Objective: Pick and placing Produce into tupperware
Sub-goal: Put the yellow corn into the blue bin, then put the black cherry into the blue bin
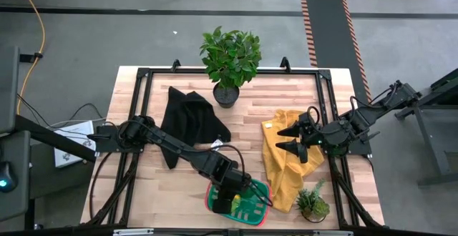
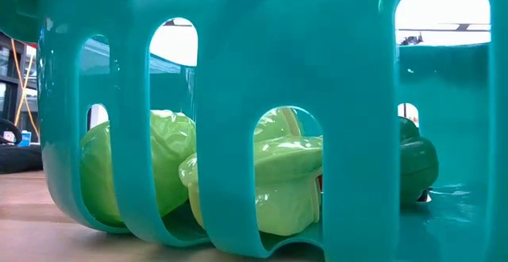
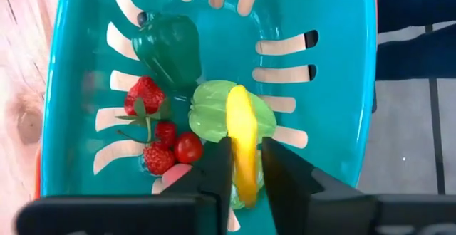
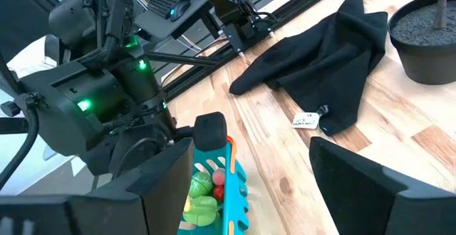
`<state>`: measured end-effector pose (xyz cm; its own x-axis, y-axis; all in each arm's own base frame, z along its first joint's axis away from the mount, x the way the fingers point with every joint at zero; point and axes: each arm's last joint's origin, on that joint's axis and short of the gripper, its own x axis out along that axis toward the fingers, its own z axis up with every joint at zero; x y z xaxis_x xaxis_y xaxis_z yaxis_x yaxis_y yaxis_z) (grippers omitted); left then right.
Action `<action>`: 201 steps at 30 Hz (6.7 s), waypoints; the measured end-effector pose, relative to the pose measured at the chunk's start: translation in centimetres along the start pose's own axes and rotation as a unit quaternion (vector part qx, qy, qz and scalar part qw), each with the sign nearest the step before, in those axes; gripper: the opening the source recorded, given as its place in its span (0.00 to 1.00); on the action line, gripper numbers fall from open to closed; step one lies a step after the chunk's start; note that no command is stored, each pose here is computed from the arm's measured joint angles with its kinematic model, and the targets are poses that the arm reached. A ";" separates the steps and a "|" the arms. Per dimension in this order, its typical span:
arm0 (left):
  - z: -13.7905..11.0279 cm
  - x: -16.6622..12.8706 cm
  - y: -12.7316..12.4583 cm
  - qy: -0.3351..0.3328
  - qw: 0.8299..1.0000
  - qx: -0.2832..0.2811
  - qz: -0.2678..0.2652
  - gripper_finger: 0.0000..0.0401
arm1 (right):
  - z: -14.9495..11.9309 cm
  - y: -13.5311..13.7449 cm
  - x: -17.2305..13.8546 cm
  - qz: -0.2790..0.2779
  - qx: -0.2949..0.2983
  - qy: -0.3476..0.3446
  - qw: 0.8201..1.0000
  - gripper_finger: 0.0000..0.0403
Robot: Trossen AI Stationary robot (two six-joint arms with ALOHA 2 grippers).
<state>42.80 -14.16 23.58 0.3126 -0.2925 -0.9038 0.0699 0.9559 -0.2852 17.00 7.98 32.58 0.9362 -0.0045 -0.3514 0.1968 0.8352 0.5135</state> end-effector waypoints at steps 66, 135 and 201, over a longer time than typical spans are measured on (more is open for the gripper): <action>-4.6 -24.6 -2.0 -0.276 0.867 -0.186 0.370 0.32 | 4.5 -3.1 -9.3 0.020 -0.030 -0.208 0.977 0.67; -28.7 -12.7 1.9 -0.396 0.792 -0.397 0.242 0.32 | -6.3 -1.3 1.0 -0.251 0.129 -0.040 0.958 0.67; -22.7 -0.2 14.7 -0.271 0.937 -0.050 0.217 0.32 | -6.9 -2.6 3.2 -0.320 0.182 -0.002 0.930 0.67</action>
<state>22.28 -0.67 12.36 0.7273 0.2044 -0.6552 -0.2557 0.9666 0.0178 17.49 9.59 24.77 0.5948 -0.4396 -0.6730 0.7985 0.4196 0.4316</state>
